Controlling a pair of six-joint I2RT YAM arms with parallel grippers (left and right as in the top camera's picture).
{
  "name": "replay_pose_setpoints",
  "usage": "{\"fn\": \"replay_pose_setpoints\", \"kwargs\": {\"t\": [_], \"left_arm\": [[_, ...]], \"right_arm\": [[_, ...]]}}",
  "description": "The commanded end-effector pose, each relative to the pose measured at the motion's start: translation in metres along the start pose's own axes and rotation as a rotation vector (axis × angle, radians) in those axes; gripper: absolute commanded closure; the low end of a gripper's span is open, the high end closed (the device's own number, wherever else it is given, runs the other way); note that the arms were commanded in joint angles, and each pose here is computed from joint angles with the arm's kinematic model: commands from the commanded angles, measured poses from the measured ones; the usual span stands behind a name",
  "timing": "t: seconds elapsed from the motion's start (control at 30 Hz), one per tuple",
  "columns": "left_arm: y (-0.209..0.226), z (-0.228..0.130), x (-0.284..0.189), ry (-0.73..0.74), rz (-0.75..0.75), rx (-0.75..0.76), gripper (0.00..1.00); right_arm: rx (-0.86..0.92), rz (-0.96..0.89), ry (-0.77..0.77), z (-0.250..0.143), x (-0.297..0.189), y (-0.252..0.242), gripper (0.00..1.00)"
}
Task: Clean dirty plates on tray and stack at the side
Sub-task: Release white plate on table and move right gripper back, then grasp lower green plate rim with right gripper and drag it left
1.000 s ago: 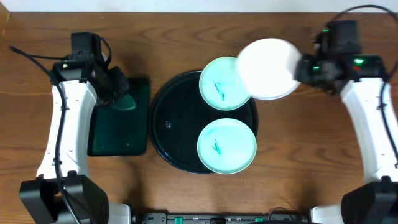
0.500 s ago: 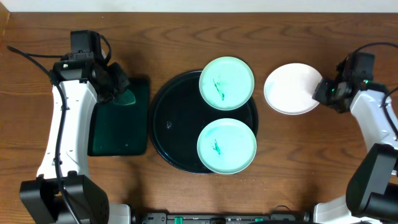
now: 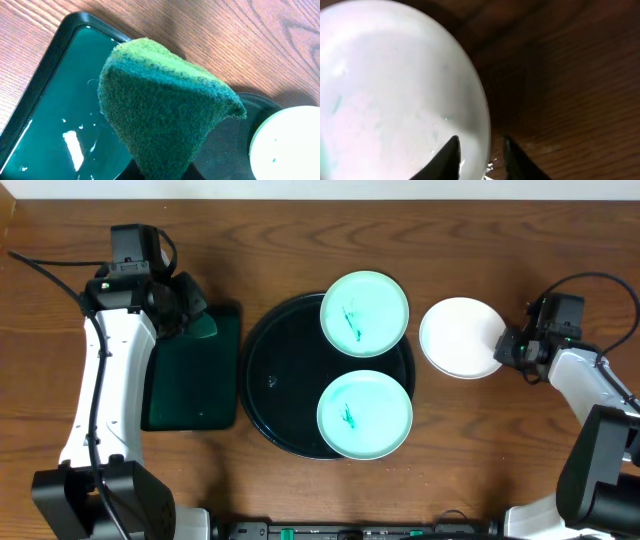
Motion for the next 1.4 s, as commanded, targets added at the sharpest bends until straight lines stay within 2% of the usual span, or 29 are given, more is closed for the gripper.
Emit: {"fn": "replay_pose_setpoints", "kwargs": {"t": [0.0, 0.1, 0.23, 0.43, 0.57, 0.87, 1.07, 1.23, 1.37], "left_arm": [[0.000, -0.001, 0.003, 0.007, 0.008, -0.009, 0.93], [0.002, -0.004, 0.006, 0.028, 0.019, -0.007, 0.93], [0.003, -0.011, 0.008, 0.060, 0.034, 0.023, 0.93], [-0.007, -0.024, 0.009, 0.099, 0.032, 0.122, 0.93], [-0.016, -0.030, 0.010, 0.108, 0.023, 0.153, 0.92], [-0.019, -0.033, 0.010, 0.111, 0.020, 0.164, 0.93], [-0.019, -0.033, 0.010, 0.112, 0.019, 0.164, 0.93], [-0.019, -0.033, 0.010, 0.112, 0.020, 0.164, 0.93], [-0.019, -0.033, 0.010, 0.114, 0.021, 0.167, 0.93]], "right_arm": [[-0.019, 0.051, 0.025, 0.011, -0.013, 0.011, 0.56], [-0.019, 0.127, 0.097, 0.018, -0.036, 0.029, 0.52], [-0.043, 0.267, 0.234, 0.010, -0.069, 0.064, 0.53], [-0.175, 0.320, 0.469, -0.050, -0.080, 0.106, 0.55], [-0.283, 0.325, 0.558, -0.084, -0.081, 0.128, 0.57], [-0.508, 0.250, 0.568, -0.126, -0.065, 0.146, 0.63], [-0.538, 0.263, 0.548, -0.146, -0.047, 0.150, 0.69], [-0.542, 0.276, 0.531, -0.146, -0.044, 0.153, 0.77], [-0.561, 0.285, 0.519, -0.147, -0.044, 0.158, 0.79]]}}
Point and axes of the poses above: each gripper's point midway between its finger pads, its own x axis out along the fingers, its own y axis along the line the jaws close on, z = x × y, the point moved 4 cm from there along -x, back along the fingers, and after that the axes turned 2 degrees about -x, right-handed, at the moved point
